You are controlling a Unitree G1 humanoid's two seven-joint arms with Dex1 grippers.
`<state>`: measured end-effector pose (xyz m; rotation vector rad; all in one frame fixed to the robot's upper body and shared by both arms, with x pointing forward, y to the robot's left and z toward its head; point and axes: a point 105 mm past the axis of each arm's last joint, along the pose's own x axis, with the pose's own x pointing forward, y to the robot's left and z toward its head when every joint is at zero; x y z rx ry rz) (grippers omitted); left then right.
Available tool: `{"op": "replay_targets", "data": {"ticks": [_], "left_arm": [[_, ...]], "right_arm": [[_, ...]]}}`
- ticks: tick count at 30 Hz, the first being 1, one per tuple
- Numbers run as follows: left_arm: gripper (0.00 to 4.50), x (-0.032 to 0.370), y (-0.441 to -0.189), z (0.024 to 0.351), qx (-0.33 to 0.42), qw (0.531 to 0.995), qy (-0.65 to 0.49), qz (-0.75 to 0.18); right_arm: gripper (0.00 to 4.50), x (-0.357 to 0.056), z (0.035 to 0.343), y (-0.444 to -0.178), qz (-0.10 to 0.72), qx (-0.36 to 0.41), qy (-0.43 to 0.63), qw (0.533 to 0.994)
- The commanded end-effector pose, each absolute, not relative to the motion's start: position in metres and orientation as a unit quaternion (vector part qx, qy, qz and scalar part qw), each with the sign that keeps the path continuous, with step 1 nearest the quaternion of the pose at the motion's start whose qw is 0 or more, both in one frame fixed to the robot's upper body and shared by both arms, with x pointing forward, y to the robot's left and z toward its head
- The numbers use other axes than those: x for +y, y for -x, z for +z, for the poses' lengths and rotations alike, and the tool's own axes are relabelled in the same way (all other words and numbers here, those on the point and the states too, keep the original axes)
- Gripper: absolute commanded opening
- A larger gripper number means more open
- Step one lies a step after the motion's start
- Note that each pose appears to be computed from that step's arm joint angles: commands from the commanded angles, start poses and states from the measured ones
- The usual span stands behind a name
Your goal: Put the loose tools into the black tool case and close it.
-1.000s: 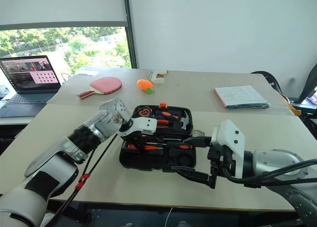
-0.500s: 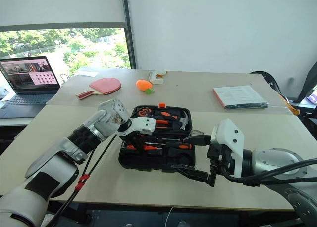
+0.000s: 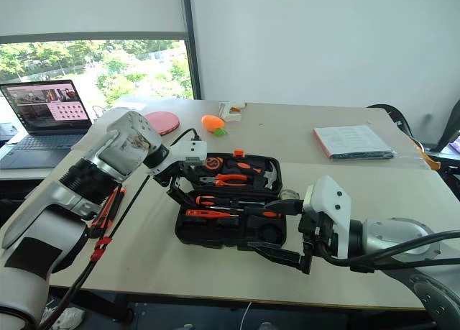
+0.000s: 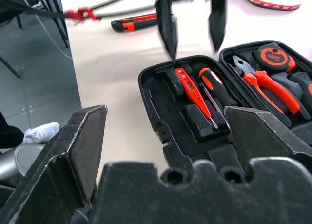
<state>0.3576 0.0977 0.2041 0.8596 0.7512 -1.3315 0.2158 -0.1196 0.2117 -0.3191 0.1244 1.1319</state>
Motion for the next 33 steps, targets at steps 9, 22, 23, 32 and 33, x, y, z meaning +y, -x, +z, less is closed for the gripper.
{"op": "replay_targets", "data": {"ticks": [9,22,23,32,33], "left_arm": [[0.71,0.08,-0.356,0.186,0.271,0.617,-0.409,-0.616],[0.04,0.084,-0.357,0.164,0.291,0.606,-0.429,-0.603],[0.04,0.084,-0.357,0.162,0.291,0.606,-0.43,-0.603],[0.04,0.08,-0.355,0.154,0.29,0.6,-0.437,-0.604],[0.04,0.079,-0.355,0.153,0.29,0.599,-0.438,-0.605]], "right_arm": [[4.5,-0.119,0.219,-0.217,0.532,0.034,0.158,0.831],[4.5,-0.12,0.218,-0.217,0.531,0.039,0.152,0.832],[4.5,-0.12,0.217,-0.217,0.531,0.04,0.151,0.833],[4.5,-0.12,0.216,-0.217,0.53,0.041,0.148,0.834],[4.5,-0.119,0.216,-0.217,0.53,0.041,0.148,0.834]]}}
